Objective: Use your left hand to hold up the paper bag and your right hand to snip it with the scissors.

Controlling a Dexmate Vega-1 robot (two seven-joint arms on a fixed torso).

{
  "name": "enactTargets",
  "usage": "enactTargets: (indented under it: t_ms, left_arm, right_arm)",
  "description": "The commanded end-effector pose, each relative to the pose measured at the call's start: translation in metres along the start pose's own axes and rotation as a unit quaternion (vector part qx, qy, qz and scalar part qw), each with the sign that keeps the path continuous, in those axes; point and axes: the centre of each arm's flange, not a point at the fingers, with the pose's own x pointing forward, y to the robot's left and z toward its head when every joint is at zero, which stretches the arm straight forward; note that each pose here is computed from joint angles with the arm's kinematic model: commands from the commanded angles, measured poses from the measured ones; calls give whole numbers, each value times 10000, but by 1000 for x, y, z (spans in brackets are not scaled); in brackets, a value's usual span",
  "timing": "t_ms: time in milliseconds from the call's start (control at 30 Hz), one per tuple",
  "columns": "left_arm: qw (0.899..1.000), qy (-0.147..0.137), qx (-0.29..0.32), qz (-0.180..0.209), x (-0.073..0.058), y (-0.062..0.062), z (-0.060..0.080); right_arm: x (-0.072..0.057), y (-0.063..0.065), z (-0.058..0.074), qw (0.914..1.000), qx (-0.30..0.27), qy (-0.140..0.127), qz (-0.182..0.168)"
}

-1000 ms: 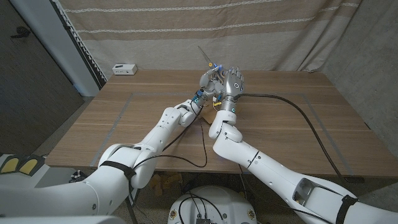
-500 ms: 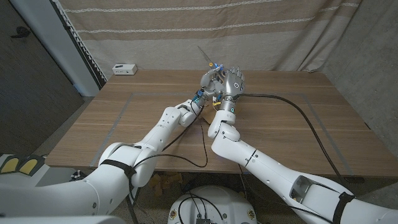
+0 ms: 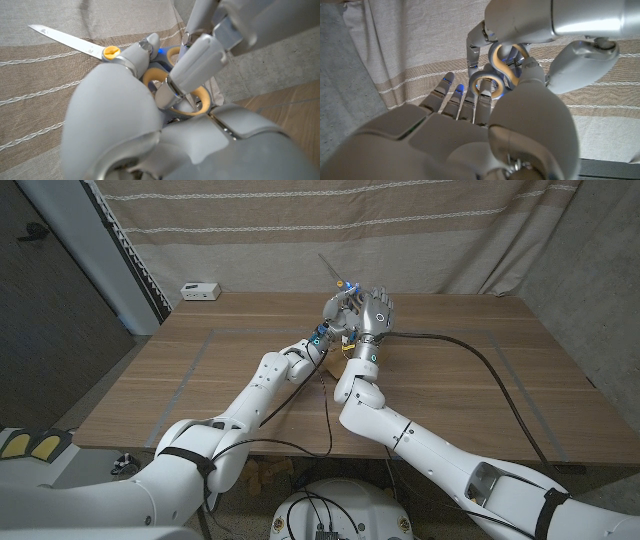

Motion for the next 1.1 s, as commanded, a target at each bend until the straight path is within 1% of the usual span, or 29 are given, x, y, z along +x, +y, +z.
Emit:
enactTargets:
  t_ms: [33, 200, 333, 700, 933, 1100]
  left_arm:
    - [9999, -151, 70, 36, -4, 5, 11]
    - [9998, -140, 137, 68, -5, 6, 14]
    - [9998, -119, 123, 88, -5, 6, 15]
    - [9999, -71, 88, -64, -2, 3, 13]
    - [9999, -63, 68, -135, -1, 1, 13]
    - [9998, -71, 73, -169, -1, -2, 14]
  right_arm:
    - [-1, -2, -5, 9998, 159, -57, 105]
    - [-2, -2, -5, 9995, 218, -138, 203]
    - [-2, -2, -6, 9990, 305, -181, 268]
    - [-2, -2, -8, 9987, 178, -191, 428]
    - [0, -2, -8, 9981, 90, -249, 550]
    - [0, -3, -9, 9981, 68, -260, 550]
